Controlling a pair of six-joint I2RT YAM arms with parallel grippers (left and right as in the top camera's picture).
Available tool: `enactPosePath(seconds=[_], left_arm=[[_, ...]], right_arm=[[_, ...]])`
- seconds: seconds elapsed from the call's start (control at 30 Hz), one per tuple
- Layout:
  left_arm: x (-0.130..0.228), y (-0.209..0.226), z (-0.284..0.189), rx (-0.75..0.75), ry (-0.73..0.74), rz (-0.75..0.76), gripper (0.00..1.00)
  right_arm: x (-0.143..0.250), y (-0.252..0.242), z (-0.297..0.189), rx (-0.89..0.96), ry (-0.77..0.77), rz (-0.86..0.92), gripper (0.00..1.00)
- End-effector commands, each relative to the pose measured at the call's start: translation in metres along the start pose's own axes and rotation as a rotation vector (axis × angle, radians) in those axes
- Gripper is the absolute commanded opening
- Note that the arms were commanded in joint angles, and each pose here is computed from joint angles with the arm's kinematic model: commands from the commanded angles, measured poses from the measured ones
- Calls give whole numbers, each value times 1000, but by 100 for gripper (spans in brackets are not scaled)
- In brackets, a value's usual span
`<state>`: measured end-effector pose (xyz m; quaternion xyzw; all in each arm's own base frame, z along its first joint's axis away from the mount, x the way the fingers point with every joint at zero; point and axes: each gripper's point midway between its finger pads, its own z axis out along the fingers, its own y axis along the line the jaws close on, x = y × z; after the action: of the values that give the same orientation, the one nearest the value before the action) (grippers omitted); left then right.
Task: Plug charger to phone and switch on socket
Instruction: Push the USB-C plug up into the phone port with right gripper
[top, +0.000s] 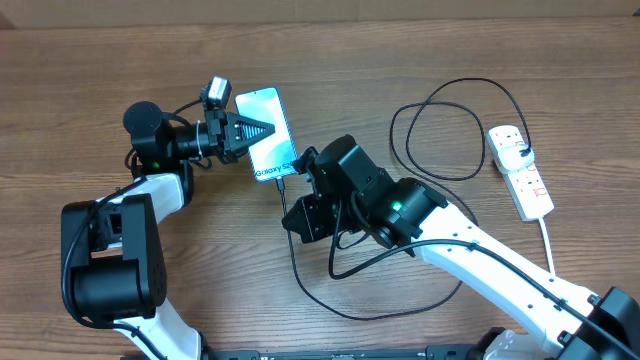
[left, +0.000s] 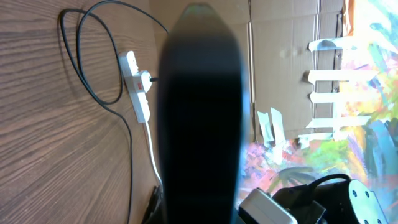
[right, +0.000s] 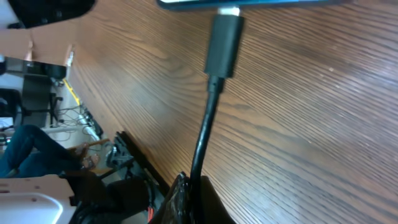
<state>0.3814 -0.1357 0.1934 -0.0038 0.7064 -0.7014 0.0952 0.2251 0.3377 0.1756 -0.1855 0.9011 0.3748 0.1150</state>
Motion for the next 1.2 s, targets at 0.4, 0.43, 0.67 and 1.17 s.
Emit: enactPosePath(seconds=[0.4, 0.43, 0.67, 1.17], left_arm=[[0, -8, 0, 3, 23, 65, 4], [-1, -8, 0, 3, 18, 65, 5], [-4, -8, 0, 2, -1, 61, 4], [-2, -8, 7, 4, 8, 61, 4]], right_arm=[[-9, -4, -3, 40, -37, 1, 44], [-11, -4, -3, 41, -45, -3, 45], [-24, -14, -2, 144, -131, -36, 45], [-41, -14, -3, 241, -252, -85, 19]])
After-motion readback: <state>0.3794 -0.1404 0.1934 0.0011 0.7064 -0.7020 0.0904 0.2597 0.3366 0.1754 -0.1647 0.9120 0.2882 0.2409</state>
